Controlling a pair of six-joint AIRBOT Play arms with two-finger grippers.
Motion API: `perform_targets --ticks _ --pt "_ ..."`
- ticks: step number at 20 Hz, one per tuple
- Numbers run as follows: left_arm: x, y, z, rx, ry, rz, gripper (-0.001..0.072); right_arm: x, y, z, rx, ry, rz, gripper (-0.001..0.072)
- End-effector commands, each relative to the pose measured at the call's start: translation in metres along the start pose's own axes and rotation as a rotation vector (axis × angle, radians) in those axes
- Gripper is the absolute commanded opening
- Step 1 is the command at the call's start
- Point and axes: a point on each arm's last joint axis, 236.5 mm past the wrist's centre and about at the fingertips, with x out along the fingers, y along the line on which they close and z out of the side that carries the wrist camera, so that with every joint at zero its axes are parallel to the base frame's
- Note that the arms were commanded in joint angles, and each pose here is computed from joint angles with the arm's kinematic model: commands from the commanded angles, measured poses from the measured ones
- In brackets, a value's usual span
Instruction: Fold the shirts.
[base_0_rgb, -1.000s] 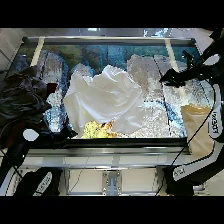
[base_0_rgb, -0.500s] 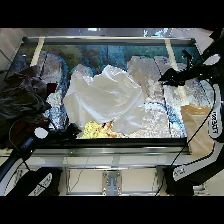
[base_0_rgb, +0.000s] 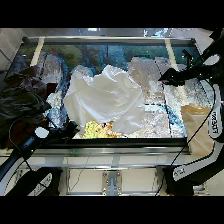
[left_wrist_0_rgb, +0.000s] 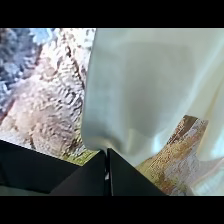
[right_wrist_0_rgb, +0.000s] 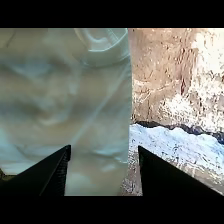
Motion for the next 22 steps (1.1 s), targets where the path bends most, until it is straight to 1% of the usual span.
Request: perform_targets --ticks 1,2,3,6,9,13,17,19,21,22 --pt "0.0 0.0 0.001 0.003 -0.004 -0.001 0.0014 0.015 -0.032 -0.022 0.043 0.08 -0.111 0.0483" --pt "0.0 0.0 0.001 0.003 -0.004 -0.001 0.0014 0.025 -0.042 -0.037 0.088 0.124 -0.124 0.0483" --pt "0.0 0.0 0.001 0.003 -0.004 -0.001 0.0014 0.04 -0.048 -0.053 0.126 0.173 -0.103 0.0484" --pt "0.0 0.0 0.001 0.003 -0.004 -0.001 0.0015 0.085 -0.042 -0.09 0.233 0.283 0.055 0.0483" --pt "0.0 0.0 0.001 0.003 -0.004 -0.001 0.0014 0.116 -0.029 -0.097 0.293 0.317 0.171 0.0483" --pt "0.0 -0.001 0.003 0.004 -0.013 -0.004 0.0014 0.14 -0.015 -0.094 0.231 0.294 0.152 0.0483" --pt "0.0 -0.002 0.008 0.003 -0.033 -0.009 0.0014 0.156 -0.006 -0.111 0.159 0.355 0.1 0.0478" --pt "0.0 -0.002 0.008 0.004 -0.034 -0.009 0.0015 0.16 0.004 -0.116 0.145 0.373 0.105 0.0336" --pt "-0.001 -0.003 0.009 0.017 -0.036 -0.011 0.0015 0.161 0.018 -0.116 0.152 0.375 0.144 0.0146" --pt "-0.002 -0.006 0.011 0.05 -0.043 -0.017 0.0014 0.158 0.029 -0.113 0.157 0.368 0.189 0.0021"
